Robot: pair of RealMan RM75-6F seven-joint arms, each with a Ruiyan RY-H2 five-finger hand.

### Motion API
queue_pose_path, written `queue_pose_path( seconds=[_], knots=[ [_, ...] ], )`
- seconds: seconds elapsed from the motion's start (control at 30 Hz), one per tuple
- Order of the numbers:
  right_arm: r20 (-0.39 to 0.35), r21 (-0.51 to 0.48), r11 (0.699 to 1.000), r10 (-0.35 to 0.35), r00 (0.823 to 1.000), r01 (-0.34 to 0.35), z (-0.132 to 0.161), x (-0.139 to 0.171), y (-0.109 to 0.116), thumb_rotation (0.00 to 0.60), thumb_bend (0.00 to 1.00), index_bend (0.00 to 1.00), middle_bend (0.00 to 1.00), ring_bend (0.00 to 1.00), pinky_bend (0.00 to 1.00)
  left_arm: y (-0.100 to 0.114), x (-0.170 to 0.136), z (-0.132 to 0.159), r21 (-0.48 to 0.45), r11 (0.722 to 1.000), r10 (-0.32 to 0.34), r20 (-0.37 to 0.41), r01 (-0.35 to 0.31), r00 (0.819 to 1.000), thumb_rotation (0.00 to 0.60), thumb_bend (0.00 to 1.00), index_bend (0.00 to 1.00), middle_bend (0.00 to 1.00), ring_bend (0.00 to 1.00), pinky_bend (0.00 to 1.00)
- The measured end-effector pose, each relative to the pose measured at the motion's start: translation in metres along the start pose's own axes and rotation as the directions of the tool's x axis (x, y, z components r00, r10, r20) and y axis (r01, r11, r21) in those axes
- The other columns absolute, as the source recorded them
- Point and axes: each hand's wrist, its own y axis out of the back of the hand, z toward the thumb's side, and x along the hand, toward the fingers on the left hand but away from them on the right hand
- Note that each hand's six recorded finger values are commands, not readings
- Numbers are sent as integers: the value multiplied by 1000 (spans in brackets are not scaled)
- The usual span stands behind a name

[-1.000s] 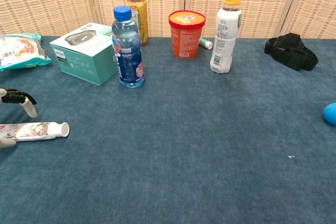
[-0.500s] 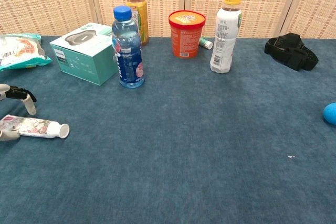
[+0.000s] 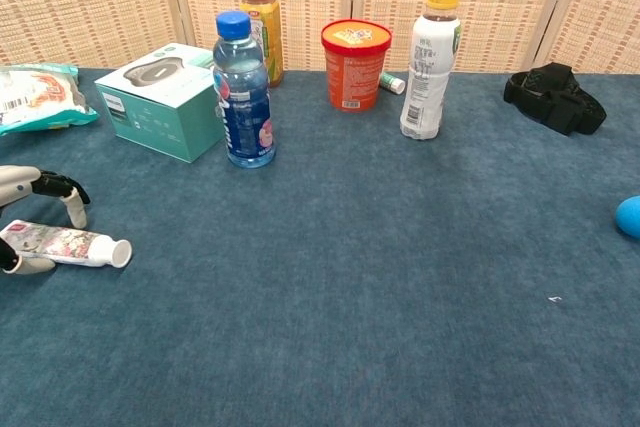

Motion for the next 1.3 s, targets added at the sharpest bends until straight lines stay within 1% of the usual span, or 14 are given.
queue_pose_path(
  seconds=[0.13, 0.27, 0.47, 0.63, 0.73, 0.93, 1.07, 1.17, 1.3],
  knots=[
    [3, -1, 1000, 0, 1000, 0, -1, 0, 0, 600, 200, 208, 134, 12, 90, 2, 2, 0, -8, 1000, 6, 3, -6, 1000, 600, 292, 436, 290, 192, 81],
    [2, -1, 1000, -1, 1000, 1, -1, 0, 0, 600, 199, 208, 133, 12, 90, 1, 3, -1, -6, 1000, -1, 4, 1, 1000, 600, 315, 454, 330, 226, 87],
    [-1, 1, 1000, 2, 1000, -2, 1, 0, 0, 600, 199, 208, 133, 12, 90, 3, 3, -2, -18, 1000, 6, 7, -6, 1000, 600, 327, 490, 416, 299, 143],
    [0, 0, 1000, 0, 1000, 0, 1, 1, 0, 600, 199, 208, 133, 12, 90, 2, 3, -4, -28, 1000, -7, 7, 7, 1000, 600, 332, 501, 447, 329, 172],
    [0, 0, 1000, -1, 1000, 1, 1, 1, 0, 600, 199, 208, 133, 12, 90, 4, 3, -5, -38, 999, 3, 9, -2, 1000, 600, 332, 515, 480, 364, 205],
    [-12, -1, 1000, -12, 1000, 12, 4, 0, 4, 600, 199, 208, 133, 12, 90, 15, 3, -4, -82, 995, 54, 19, -53, 998, 600, 332, 559, 529, 404, 264],
    [-36, 2, 1000, -8, 999, 8, 10, -3, 4, 600, 191, 208, 133, 12, 90, 29, 2, -2, -120, 987, 108, 37, -103, 993, 600, 332, 570, 549, 422, 292],
    [-70, -3, 1000, 1, 998, -1, 19, -7, 4, 600, 167, 208, 133, 12, 90, 41, 1, 0, -137, 981, 149, 59, -140, 987, 600, 332, 584, 568, 436, 314],
    [-130, -2, 1000, 1, 991, -1, 35, -14, 7, 600, 167, 208, 142, 12, 90, 57, -3, 8, -156, 972, 194, 101, -177, 976, 600, 332, 601, 591, 454, 348]
  ],
)
